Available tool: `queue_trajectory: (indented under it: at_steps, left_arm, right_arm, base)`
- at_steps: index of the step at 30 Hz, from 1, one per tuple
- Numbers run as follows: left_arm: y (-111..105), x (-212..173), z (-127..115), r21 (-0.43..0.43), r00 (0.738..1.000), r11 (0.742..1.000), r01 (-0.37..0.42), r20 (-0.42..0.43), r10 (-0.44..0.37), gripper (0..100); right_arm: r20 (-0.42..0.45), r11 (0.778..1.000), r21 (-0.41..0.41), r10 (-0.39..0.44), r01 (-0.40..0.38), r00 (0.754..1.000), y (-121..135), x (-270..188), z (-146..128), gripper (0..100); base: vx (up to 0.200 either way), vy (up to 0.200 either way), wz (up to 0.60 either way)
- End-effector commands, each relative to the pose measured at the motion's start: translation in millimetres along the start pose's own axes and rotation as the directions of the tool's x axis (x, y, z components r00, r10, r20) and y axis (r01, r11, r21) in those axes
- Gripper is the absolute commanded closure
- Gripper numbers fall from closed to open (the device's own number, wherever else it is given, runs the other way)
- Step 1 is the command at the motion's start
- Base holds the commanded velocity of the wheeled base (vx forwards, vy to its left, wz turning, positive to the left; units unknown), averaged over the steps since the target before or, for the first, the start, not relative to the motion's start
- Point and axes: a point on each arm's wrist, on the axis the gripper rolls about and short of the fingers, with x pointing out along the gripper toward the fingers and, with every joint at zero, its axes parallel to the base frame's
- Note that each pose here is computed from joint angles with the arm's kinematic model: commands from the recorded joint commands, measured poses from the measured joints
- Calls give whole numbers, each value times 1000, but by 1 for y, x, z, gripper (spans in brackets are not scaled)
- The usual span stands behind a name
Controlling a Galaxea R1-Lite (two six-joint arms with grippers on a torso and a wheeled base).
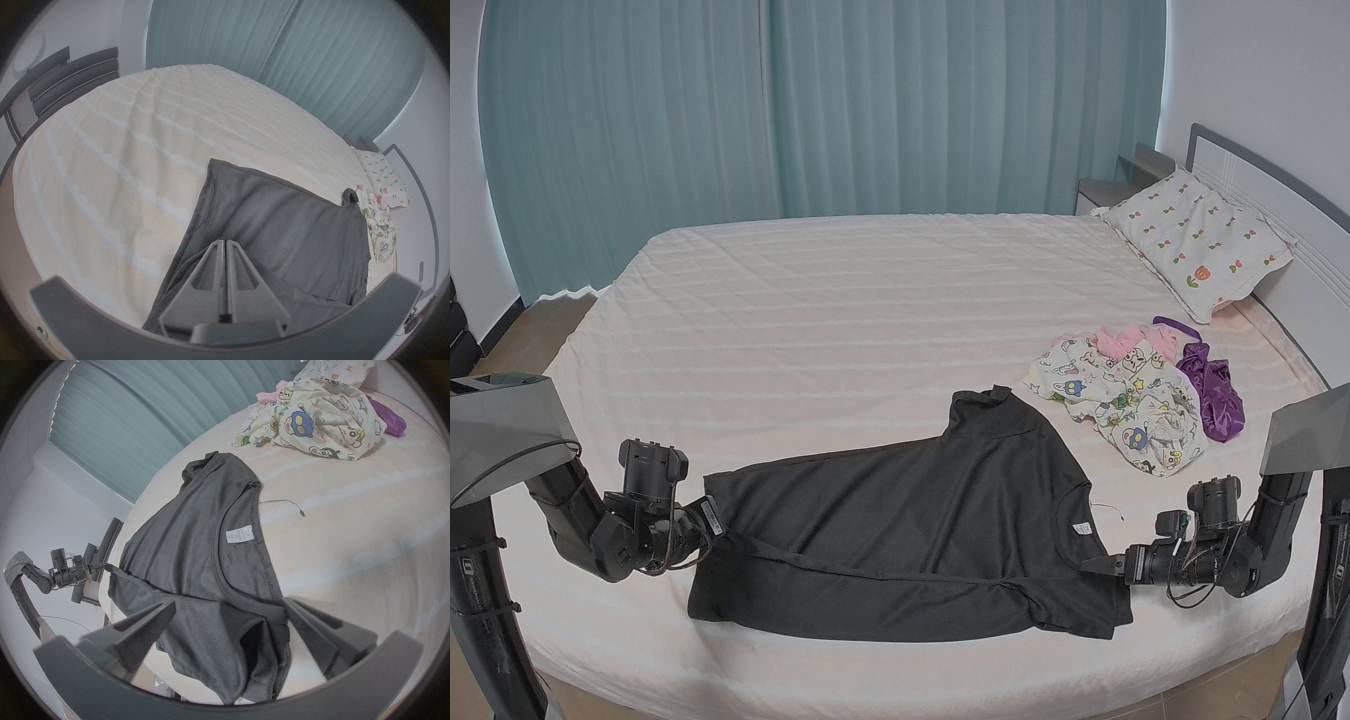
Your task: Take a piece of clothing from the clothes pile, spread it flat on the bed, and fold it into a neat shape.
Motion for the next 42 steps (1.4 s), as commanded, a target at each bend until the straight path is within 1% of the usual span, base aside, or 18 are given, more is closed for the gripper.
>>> queue_trajectory:
  at_steps: [1,5,10,15,18,23,28,32,33,37,40,41,42]
  left_arm:
    - [0,1,0,-1,1000,1000,-2,-1,2,100]
    - [2,2,0,-4,1000,1000,-8,-3,8,100]
    - [5,3,2,-9,1000,1000,-15,1,15,100]
    - [7,3,3,-13,1000,1000,-21,4,21,100]
    - [12,4,6,-21,999,999,-43,-3,43,100]
    - [13,6,8,-22,998,998,-61,-24,61,100]
    - [14,7,7,-22,997,998,-65,-29,64,100]
    - [14,7,6,-21,997,998,-67,-32,66,100]
    - [14,8,6,-21,997,998,-67,-34,66,100]
    - [15,9,4,-20,997,997,-71,-40,70,100]
    - [14,9,4,-19,997,997,-70,-41,69,100]
    - [15,10,4,-18,997,997,-71,-42,70,100]
    - [15,10,4,-19,997,997,-71,-42,70,100]
  right_arm:
    - [-27,1000,5,-7,7,1000,-3,6,-8,100]
    - [-9,1000,-17,-11,10,1000,-5,6,-10,100]
    - [11,1000,-19,-12,13,1000,-5,3,-7,100]
    - [60,1000,-30,-8,10,998,-4,-4,2,100]
    - [96,999,-30,-14,17,995,-5,-10,9,100]
    - [106,999,-21,-22,25,994,-9,-12,11,100]
    - [84,1000,-17,-15,16,996,-11,-5,7,100]
    - [88,999,-34,-8,11,996,-10,-3,6,100]
    - [102,999,-48,4,1,995,-8,-3,5,0]
    - [106,997,-74,23,-15,994,-3,0,0,0]
    - [116,992,-122,49,-35,992,1,9,-6,0]
    - [117,992,-124,51,-36,992,1,10,-6,0]
    - [126,988,-149,63,-44,990,4,12,-8,0]
  base:
    - [0,0,0]
    - [0,0,0]
    - [0,0,0]
    - [0,0,0]
    - [0,0,0]
    - [0,0,0]
    - [0,0,0]
    - [0,0,0]
    - [0,0,0]
    - [0,0,0]
    - [0,0,0]
    - [0,0,0]
    - [0,0,0]
